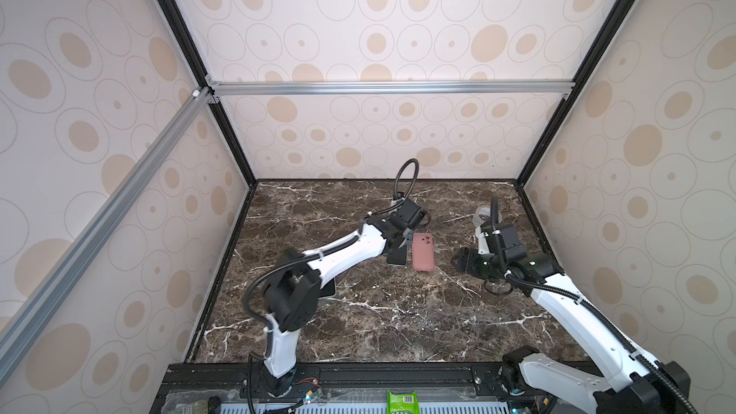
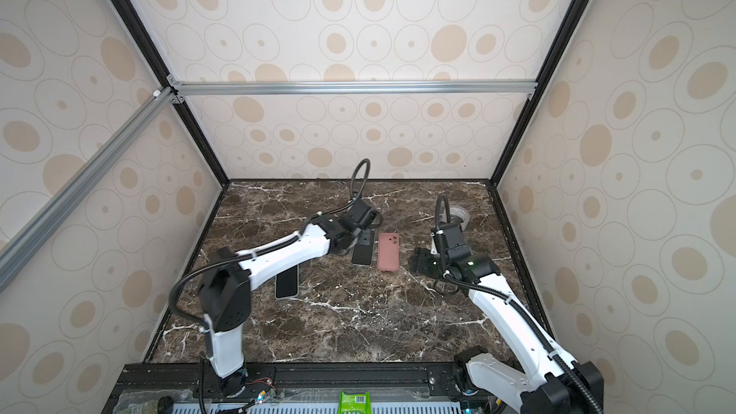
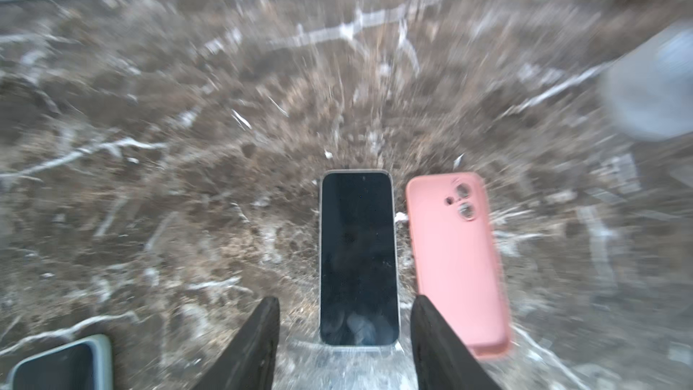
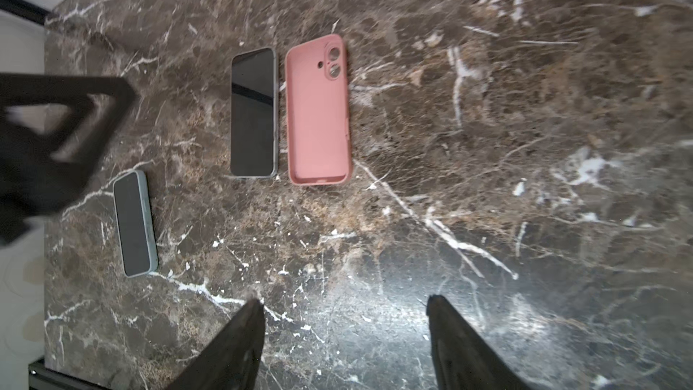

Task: Take the phone out of the phone case
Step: Place the phone at the center of the table, then move the phone to the center of the table.

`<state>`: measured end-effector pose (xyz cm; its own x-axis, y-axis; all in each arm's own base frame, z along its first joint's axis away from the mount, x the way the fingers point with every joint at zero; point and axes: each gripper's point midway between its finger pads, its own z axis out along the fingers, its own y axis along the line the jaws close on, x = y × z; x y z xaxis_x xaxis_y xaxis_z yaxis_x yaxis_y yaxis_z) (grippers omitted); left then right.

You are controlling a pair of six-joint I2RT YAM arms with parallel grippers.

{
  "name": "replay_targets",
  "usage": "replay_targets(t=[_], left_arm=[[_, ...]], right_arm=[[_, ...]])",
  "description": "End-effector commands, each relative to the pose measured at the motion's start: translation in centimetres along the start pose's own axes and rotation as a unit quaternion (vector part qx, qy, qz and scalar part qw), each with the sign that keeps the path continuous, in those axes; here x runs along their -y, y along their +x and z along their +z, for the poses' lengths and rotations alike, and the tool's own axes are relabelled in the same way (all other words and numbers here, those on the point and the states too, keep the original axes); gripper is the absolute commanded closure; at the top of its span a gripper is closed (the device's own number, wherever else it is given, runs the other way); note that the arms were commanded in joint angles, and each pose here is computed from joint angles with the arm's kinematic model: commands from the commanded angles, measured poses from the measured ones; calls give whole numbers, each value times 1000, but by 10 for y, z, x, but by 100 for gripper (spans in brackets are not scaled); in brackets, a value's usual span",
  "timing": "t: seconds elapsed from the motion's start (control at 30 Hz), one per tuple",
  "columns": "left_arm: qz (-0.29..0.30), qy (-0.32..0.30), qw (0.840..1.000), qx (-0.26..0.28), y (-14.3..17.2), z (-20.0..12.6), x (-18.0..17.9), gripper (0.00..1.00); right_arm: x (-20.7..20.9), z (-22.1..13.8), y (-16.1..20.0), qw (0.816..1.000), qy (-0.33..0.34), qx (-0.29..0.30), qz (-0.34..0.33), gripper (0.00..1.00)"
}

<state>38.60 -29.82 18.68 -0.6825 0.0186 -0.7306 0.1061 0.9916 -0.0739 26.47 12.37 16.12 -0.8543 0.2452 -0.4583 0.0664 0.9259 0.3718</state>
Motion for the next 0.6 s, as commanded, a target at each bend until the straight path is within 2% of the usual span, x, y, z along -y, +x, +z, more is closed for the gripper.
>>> replay_targets(t=[0.0, 0.17, 0.3, 0.47, 0.57], left_arm=[[-42, 4, 998, 49, -7, -28, -39, 38], [-104, 21, 994, 37, 27, -46, -103, 29], [-166, 42, 985, 34, 44, -53, -148, 21], [-250, 82, 963, 53, 45, -65, -194, 8], [-287, 90, 951, 69, 39, -71, -219, 6]], right_arm=[[-23, 14, 0, 1000, 19, 16, -15, 24], [-83, 46, 19, 995, 42, 4, -86, 15], [-138, 75, 36, 994, 35, -12, -104, 3], [-192, 108, 57, 992, 11, 0, -129, 0], [-220, 129, 72, 990, 6, -23, -139, 0]])
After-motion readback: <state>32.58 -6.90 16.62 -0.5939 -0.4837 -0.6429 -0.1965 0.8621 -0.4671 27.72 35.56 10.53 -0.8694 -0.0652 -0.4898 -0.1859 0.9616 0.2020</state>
